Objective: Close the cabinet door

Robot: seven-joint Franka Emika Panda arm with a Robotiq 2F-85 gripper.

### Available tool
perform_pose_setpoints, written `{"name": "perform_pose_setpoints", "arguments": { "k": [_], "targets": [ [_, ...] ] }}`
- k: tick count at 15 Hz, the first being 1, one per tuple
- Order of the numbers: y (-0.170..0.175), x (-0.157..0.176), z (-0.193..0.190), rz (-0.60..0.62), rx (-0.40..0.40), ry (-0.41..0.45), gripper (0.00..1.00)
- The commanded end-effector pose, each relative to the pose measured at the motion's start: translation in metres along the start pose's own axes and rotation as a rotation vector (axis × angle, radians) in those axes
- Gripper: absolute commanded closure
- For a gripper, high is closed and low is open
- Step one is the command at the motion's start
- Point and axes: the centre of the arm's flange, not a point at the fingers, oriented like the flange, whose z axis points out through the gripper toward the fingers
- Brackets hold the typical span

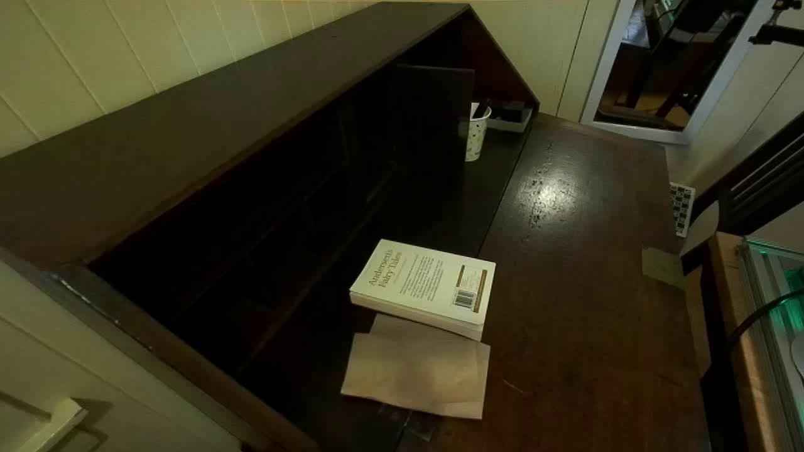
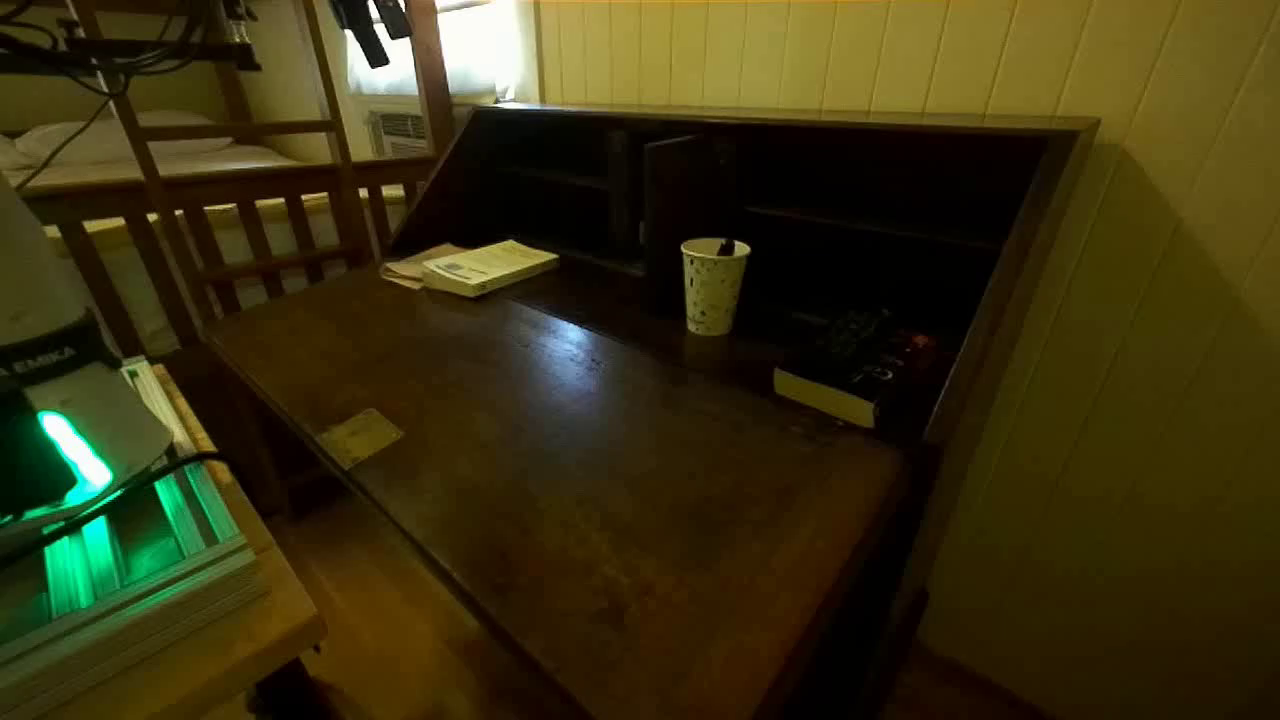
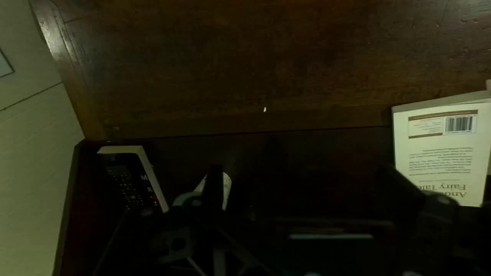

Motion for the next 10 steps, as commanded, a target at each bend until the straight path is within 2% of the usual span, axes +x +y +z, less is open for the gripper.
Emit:
{"name": "perform_pose_setpoints", "arguments": {
  "k": [1,7,10],
  "targets": [
    [0.0,0.0,0.0,0.0,0.0,0.0,0.0],
    [0.004,0.003,0.003,0.02,0.007,0.0,0.0],
    [0.025,0.014,0.01,0.067,0.064,0.012,0.0]
  ]
}}
